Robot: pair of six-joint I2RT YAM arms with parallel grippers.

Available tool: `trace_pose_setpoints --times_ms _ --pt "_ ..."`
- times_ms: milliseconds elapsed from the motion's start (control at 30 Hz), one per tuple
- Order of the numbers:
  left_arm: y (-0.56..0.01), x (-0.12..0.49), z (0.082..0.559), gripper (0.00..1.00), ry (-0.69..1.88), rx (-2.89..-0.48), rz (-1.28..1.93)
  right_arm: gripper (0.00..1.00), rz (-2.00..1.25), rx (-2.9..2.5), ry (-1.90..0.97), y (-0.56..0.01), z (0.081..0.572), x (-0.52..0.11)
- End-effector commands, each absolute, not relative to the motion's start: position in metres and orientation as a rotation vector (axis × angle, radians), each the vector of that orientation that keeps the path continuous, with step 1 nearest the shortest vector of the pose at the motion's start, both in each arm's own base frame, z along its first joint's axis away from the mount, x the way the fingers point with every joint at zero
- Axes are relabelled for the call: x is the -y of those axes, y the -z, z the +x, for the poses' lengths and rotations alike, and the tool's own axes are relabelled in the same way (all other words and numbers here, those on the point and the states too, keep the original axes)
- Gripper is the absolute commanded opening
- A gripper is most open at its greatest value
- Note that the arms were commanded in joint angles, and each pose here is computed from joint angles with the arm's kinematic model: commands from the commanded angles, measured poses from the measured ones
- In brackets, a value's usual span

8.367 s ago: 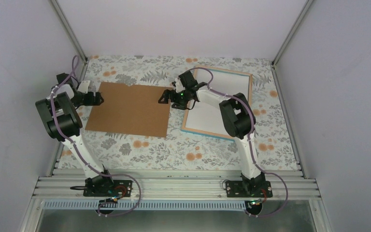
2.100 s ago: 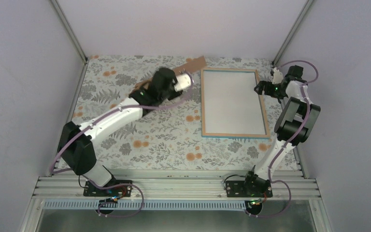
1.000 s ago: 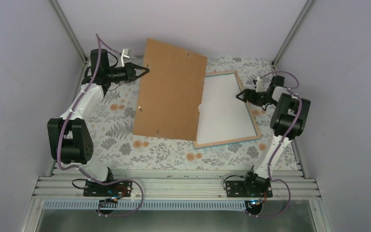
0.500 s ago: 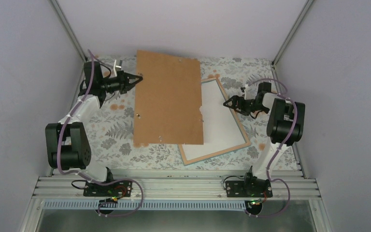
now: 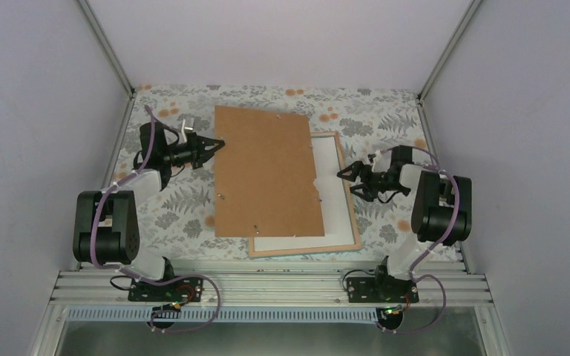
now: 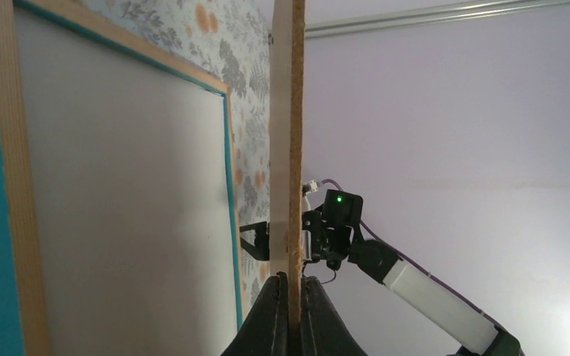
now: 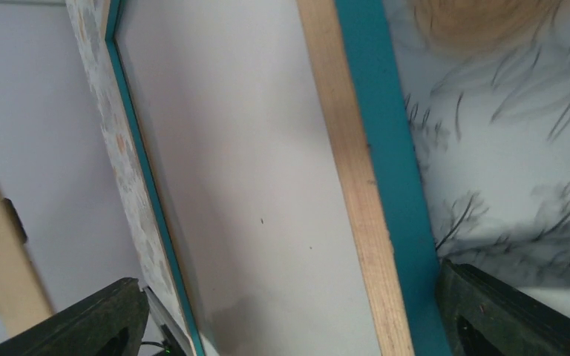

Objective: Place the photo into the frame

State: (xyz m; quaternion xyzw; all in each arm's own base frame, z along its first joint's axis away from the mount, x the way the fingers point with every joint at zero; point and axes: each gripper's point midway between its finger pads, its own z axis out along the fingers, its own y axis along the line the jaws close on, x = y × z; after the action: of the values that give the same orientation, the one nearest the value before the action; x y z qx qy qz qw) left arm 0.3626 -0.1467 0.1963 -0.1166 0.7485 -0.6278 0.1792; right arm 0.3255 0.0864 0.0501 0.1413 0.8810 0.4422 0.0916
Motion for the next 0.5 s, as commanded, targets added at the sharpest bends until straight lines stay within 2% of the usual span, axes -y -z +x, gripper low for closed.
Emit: trace_pose_setpoints --times_ms 0,467 --pt "-0.211 0.155 0.362 0.02 1.774 -2.019 -0.237 0.98 0.637 -2.644 -1.404 -0.043 0.303 -0.102" --pt "-0.149 0.181 0.376 0.02 1.732 -2.125 -0.227 0.99 0.585 -2.597 -1.458 -0.054 0.304 -0.108"
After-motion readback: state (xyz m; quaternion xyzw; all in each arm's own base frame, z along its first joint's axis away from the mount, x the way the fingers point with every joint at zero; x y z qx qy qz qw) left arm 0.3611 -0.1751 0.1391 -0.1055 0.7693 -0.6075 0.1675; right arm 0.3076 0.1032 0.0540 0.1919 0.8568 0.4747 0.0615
